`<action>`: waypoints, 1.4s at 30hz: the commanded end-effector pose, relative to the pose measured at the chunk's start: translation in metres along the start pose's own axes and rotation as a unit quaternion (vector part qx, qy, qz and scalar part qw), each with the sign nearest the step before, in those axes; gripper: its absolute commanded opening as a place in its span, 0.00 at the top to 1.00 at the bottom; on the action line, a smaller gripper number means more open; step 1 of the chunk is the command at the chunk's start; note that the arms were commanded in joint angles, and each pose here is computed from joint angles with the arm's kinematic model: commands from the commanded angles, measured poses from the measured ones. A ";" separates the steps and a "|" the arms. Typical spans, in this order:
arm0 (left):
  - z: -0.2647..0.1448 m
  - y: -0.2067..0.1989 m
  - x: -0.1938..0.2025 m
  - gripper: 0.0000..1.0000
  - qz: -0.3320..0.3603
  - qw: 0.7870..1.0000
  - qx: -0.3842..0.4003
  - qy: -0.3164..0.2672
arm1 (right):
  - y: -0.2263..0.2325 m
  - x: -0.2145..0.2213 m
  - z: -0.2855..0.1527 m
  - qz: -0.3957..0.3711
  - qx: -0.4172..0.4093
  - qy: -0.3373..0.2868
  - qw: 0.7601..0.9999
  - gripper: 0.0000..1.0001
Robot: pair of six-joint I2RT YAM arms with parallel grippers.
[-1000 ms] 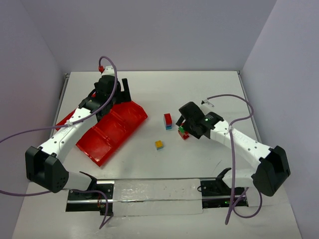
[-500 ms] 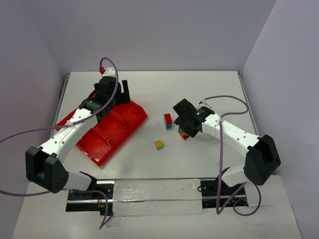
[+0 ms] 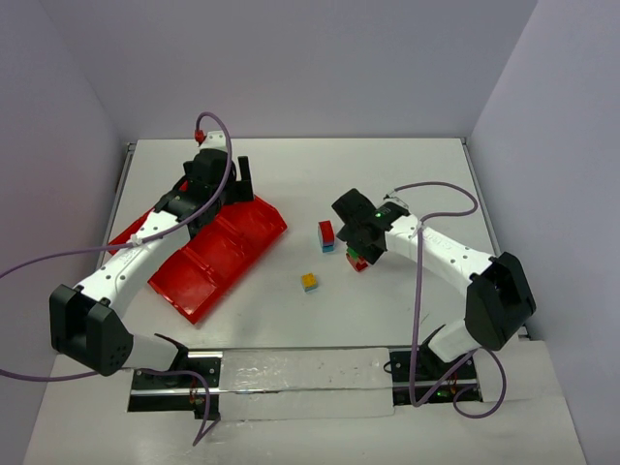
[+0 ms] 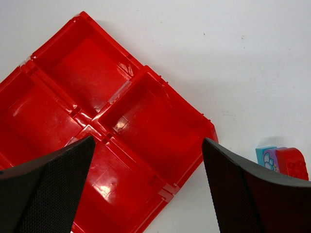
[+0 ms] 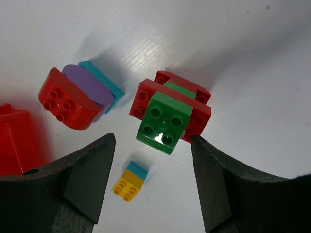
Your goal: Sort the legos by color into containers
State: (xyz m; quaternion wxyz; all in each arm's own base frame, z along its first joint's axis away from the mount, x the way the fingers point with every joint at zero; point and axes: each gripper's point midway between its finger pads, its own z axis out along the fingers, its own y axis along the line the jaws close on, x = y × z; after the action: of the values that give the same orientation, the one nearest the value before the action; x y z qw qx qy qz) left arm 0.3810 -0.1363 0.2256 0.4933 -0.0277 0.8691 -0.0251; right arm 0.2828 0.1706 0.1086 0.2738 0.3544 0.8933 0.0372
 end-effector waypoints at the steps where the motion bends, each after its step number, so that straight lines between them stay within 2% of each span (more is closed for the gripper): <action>1: -0.005 0.001 -0.005 0.01 0.004 1.000 -0.002 -0.013 | 0.003 -0.015 -0.003 0.007 0.006 -0.027 1.000 0.34; 10: -0.004 0.002 -0.004 0.01 0.009 1.000 -0.008 -0.011 | 0.006 -0.021 0.003 -0.007 0.017 -0.042 0.999 0.46; 23: -0.006 0.006 -0.003 0.01 0.014 1.000 -0.019 -0.012 | 0.005 -0.023 0.009 -0.021 0.030 -0.044 0.998 0.45; 27: -0.005 0.007 -0.002 0.00 0.014 1.000 -0.020 -0.012 | 0.003 -0.027 0.008 -0.028 0.034 -0.053 0.998 0.48; 28: -0.005 0.007 -0.001 0.01 0.014 1.000 -0.021 -0.010 | 0.002 -0.028 0.008 -0.030 0.035 -0.056 0.997 0.50; 30: -0.005 0.006 -0.001 0.01 0.014 1.000 -0.020 -0.011 | 0.002 -0.031 0.007 -0.033 0.034 -0.061 0.997 0.62; 32: -0.005 0.005 -0.003 0.01 0.014 1.000 -0.019 -0.012 | 0.003 -0.032 0.006 -0.044 0.030 -0.063 0.997 0.68; 34: -0.005 0.005 -0.003 0.01 0.014 1.000 -0.019 -0.013 | 0.003 -0.034 0.006 -0.055 0.031 -0.065 0.996 0.66; 42: -0.005 0.004 -0.003 0.01 0.015 1.000 -0.020 -0.013 | 0.001 -0.033 0.014 -0.103 0.044 -0.065 0.992 0.47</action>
State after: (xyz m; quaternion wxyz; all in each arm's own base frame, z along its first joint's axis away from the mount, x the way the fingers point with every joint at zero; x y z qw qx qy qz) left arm 0.3774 -0.1309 0.2192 0.4897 -0.0265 0.8715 -0.0008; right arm 0.2975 0.1551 0.1035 0.2968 0.2872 0.9102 -0.0306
